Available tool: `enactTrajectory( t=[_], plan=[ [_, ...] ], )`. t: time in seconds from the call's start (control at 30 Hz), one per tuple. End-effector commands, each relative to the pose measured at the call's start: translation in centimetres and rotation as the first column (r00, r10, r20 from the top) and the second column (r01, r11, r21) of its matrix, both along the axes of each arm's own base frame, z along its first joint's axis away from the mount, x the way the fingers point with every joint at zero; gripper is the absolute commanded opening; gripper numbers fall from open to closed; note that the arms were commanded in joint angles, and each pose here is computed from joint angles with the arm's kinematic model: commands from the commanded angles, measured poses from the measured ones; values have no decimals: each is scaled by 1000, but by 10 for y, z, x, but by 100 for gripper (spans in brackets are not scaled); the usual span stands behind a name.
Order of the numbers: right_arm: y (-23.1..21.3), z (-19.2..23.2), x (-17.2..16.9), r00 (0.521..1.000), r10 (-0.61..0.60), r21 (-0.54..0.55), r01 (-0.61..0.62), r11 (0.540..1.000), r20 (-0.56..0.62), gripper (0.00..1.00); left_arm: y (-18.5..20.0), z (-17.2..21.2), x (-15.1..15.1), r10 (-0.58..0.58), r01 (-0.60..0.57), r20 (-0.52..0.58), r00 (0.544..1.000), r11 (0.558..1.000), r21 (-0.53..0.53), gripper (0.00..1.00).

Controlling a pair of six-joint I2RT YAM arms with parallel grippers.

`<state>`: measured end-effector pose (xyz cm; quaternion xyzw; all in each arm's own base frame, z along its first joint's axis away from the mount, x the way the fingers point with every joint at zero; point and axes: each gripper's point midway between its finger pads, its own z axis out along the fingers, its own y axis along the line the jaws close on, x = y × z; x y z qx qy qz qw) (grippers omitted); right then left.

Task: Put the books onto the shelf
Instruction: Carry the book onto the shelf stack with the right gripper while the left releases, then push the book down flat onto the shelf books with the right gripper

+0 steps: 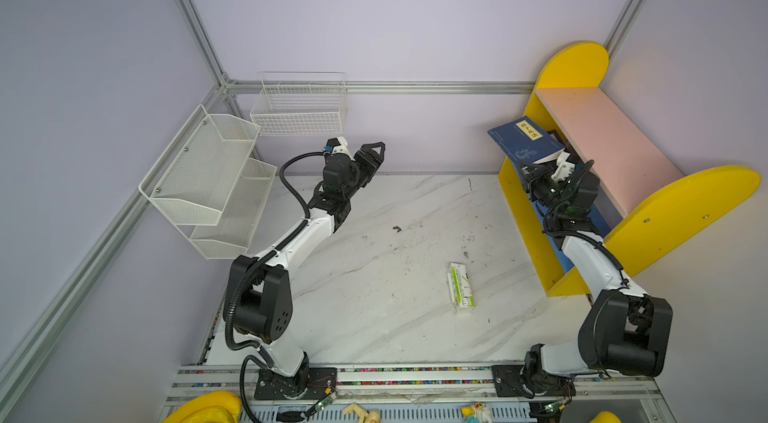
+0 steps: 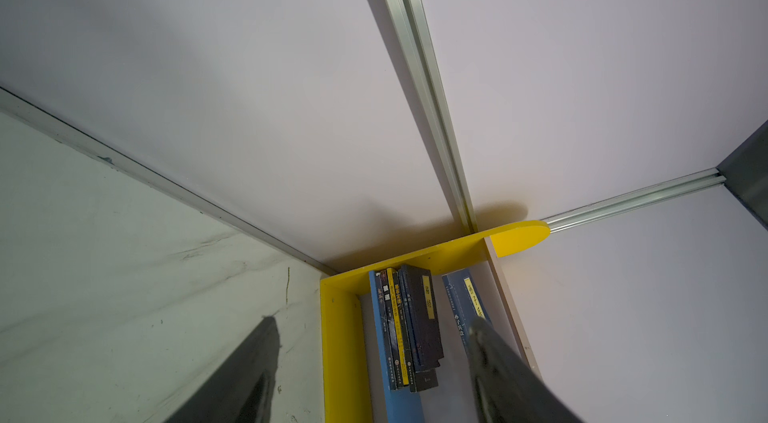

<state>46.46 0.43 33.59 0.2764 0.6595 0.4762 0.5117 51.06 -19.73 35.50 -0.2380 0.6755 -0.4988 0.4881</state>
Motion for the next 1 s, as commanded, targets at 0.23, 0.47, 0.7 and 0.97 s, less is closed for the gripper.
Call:
enactTrajectory(
  t=[0.23, 0.47, 0.7, 0.97],
  plan=[
    [-49, 8, 15, 991, -110, -34, 113, 993, 71, 1, 4, -10, -4, 12, -12, -6, 1000, 999, 30, 71],
    [-62, -10, 37, 988, -132, 0, 132, 991, 80, 1, 5, -16, -6, 5, -4, -28, 1000, 1000, 31, 71],
    [-74, 1, 40, 969, -195, 28, 193, 981, 152, 1, 11, -24, -10, 20, -19, -53, 998, 999, 30, 71],
    [-77, 10, 40, 963, -196, 47, 191, 980, 184, 1, 11, -32, -10, 15, -14, -76, 997, 1000, 15, 71]
  ],
)
